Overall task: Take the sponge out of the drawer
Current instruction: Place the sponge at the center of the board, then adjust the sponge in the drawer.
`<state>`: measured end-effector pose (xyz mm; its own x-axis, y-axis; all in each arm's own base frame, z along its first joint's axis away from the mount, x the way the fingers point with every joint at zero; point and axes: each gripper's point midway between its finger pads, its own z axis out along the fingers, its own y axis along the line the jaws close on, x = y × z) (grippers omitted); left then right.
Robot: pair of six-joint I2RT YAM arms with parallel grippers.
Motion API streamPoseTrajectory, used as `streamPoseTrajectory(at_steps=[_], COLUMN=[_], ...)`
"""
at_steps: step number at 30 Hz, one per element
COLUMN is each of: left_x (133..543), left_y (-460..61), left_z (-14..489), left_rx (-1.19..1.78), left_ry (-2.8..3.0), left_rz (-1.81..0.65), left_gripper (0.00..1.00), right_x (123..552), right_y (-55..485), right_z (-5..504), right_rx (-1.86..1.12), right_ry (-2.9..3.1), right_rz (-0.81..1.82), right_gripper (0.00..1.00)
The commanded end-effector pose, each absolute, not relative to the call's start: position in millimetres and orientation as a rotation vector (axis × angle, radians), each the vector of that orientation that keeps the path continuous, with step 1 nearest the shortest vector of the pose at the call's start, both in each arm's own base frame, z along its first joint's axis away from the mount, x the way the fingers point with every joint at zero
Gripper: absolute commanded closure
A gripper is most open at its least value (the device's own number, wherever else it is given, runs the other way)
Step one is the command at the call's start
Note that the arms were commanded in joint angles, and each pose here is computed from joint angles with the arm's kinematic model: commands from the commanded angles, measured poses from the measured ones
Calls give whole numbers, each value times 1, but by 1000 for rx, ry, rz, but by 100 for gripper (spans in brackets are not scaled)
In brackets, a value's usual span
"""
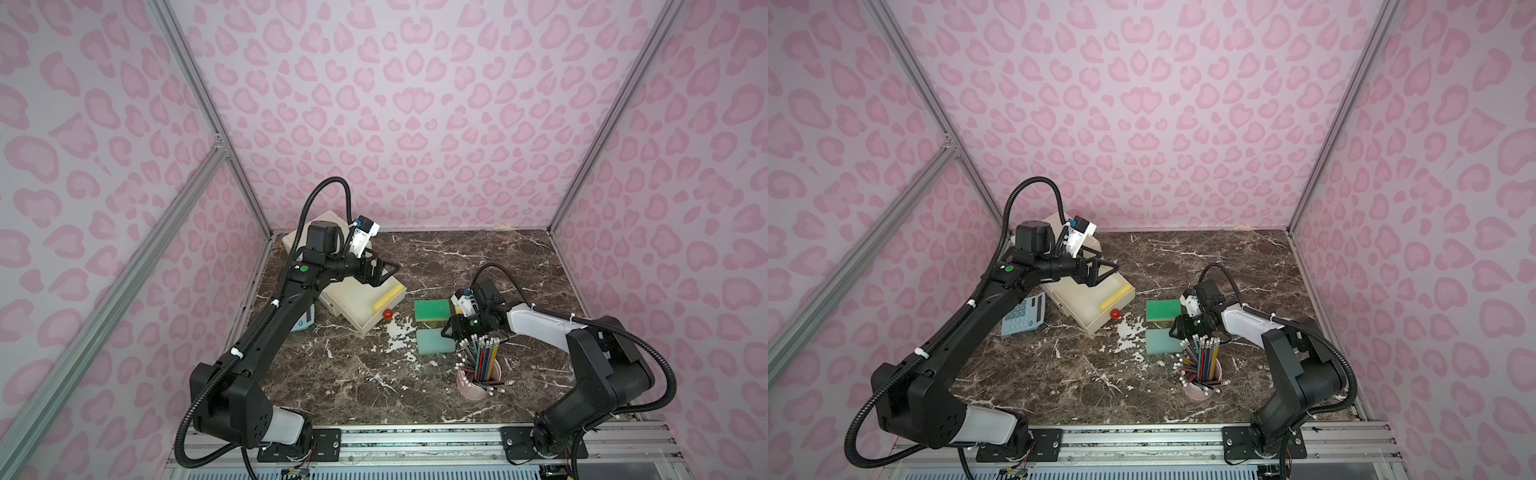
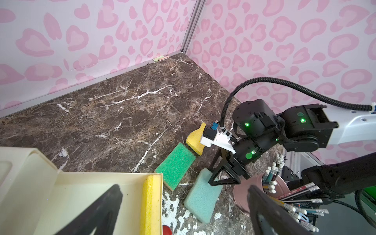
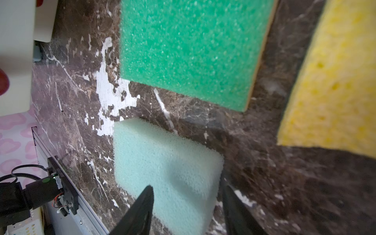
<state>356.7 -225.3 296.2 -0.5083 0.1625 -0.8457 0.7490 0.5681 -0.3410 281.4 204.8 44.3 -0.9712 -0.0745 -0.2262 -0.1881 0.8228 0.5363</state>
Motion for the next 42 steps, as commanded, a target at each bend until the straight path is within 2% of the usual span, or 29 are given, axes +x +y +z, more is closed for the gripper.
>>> streamPoseTrajectory(at_steps=[1, 8, 13, 19, 24, 29, 34, 42], left_x=[357, 357, 360, 365, 368, 367, 375, 380], left_y=[-228, -228, -226, -214, -189, -162, -150, -146], left_z=[306, 307, 307, 311, 319, 331, 327, 322], left_rx=[756, 759, 740, 664, 539, 419, 355, 339], left_ry=[1939, 1935, 1941, 1942, 1912, 1857, 1879, 1892], left_rz=[-922, -921, -907, -820, -695, -589, -559, -584], left_gripper=[2, 2, 2, 2, 2, 2, 2, 2], right_x=[286, 316, 358, 397, 418, 415, 396, 362], right_y=[201, 194, 184, 242, 305, 356, 380, 371], right_z=[50, 93, 138, 191, 218, 206, 187, 192], right_rx=[-221, -200, -183, -373, -618, -861, -1102, -1305], right_ry=[2790, 2619, 2417, 2230, 2140, 2152, 2145, 2041], right_rz=[810, 701, 402, 386, 300, 289, 243, 283], right_gripper=[42, 36, 38, 44, 43, 43, 49, 39])
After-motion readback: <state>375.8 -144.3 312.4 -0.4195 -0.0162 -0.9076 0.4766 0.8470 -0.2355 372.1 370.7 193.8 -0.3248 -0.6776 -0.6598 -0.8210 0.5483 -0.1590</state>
